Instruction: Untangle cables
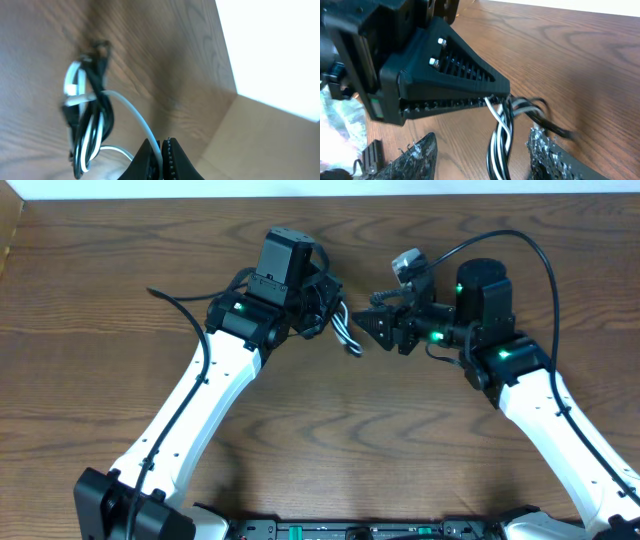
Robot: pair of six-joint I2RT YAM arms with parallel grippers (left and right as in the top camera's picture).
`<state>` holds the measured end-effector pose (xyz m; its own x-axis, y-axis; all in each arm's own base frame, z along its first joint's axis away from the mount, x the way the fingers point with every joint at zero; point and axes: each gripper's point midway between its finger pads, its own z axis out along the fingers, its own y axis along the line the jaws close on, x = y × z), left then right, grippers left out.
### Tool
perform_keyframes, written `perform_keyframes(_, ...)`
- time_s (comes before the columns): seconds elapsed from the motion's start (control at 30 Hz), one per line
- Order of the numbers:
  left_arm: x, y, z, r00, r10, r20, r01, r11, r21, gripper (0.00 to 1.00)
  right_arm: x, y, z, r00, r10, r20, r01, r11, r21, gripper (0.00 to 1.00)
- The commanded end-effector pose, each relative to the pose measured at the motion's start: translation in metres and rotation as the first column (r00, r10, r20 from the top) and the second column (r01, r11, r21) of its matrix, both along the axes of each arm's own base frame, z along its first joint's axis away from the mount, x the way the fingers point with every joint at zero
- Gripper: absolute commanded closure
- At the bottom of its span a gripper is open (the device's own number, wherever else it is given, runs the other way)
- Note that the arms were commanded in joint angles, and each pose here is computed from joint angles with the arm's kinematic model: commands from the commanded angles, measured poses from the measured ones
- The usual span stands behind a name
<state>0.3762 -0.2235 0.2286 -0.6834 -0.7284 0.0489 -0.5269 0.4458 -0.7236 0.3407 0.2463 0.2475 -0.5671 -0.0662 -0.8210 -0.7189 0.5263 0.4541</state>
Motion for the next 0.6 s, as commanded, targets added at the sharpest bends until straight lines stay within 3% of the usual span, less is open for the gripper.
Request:
perform_keyframes(0.0, -0.007, -0.009, 0.020, 0.993, 0.074, -0.092, -0.087, 0.984, -0.154, 0.92, 0.009, 0.002, -0.007, 1.000, -0.022, -0.003, 0.022, 1.000, -0.022, 0.47)
perform_keyframes(0.3, -0.014, -0.017, 0.023, 0.985, 0.060, -0.159, -0.096, 0.970, -0.224, 0.92, 0.007, 0.016, -0.033, 0.998, 0.049, -0.026, -0.050, 0.998, -0.049, 0.53)
perform_keyframes(0.57, -0.018, -0.021, 0.025, 0.982, 0.041, -0.182, -0.086, 0.964, -0.250, 0.91, 0.023, 0.021, -0.031, 1.000, 0.021, 0.012, -0.021, 0.999, -0.024, 0.76)
